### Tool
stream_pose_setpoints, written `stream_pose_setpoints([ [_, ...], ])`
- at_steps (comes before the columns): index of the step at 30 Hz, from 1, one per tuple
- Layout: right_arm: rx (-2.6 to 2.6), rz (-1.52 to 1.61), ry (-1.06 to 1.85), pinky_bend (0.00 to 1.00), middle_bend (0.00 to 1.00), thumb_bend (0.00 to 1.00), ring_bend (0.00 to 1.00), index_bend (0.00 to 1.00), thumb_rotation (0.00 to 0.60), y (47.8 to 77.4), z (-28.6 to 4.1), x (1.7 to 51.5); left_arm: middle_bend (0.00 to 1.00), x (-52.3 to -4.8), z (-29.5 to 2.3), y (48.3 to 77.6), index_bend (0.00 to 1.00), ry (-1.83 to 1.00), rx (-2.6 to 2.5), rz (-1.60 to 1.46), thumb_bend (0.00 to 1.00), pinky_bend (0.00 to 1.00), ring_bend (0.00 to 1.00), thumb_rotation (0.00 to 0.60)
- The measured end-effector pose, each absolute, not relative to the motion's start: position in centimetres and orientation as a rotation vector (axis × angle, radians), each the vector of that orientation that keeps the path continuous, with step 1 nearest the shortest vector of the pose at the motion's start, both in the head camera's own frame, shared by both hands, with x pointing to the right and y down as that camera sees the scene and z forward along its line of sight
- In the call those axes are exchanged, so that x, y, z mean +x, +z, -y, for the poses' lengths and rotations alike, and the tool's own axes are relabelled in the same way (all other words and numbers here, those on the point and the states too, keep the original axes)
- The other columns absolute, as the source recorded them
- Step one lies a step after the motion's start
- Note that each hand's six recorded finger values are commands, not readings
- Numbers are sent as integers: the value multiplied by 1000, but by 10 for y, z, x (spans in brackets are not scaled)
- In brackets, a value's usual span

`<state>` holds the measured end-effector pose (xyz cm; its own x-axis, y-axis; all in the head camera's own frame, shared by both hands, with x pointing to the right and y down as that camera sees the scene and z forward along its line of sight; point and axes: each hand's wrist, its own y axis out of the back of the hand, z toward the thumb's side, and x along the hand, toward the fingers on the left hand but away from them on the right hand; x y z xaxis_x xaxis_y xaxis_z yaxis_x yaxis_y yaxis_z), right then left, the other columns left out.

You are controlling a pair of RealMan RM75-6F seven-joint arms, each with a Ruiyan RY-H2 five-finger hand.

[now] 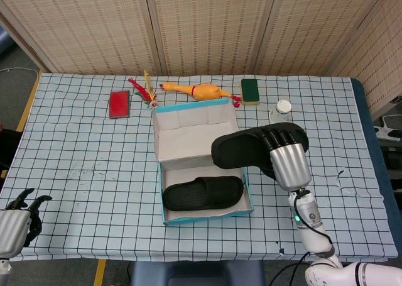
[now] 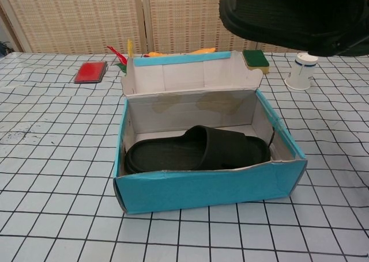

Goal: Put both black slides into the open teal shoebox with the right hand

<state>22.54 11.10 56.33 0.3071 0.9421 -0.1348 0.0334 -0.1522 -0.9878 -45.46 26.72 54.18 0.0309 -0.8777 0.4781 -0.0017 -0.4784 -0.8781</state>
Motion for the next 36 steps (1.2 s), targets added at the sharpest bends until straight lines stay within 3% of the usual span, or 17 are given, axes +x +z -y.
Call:
stream_pose_setpoints([
  [4,-1522,924,953,573,605,126,540,647,600,566,-123,200,120,-455,-267,542,298,-1538,-1586,-919,636,371,135,600],
  [23,-1785,1017,694,578,633,163,560,689,600,652,-137,106,120,-458,-265,540,297,-1538,-1591,-934,636,371,134,600],
  [36,-1900,987,780,578,633,163,560,689,600,673,-135,89,121,-458,-266,540,298,-1539,-1593,-935,636,372,141,600],
])
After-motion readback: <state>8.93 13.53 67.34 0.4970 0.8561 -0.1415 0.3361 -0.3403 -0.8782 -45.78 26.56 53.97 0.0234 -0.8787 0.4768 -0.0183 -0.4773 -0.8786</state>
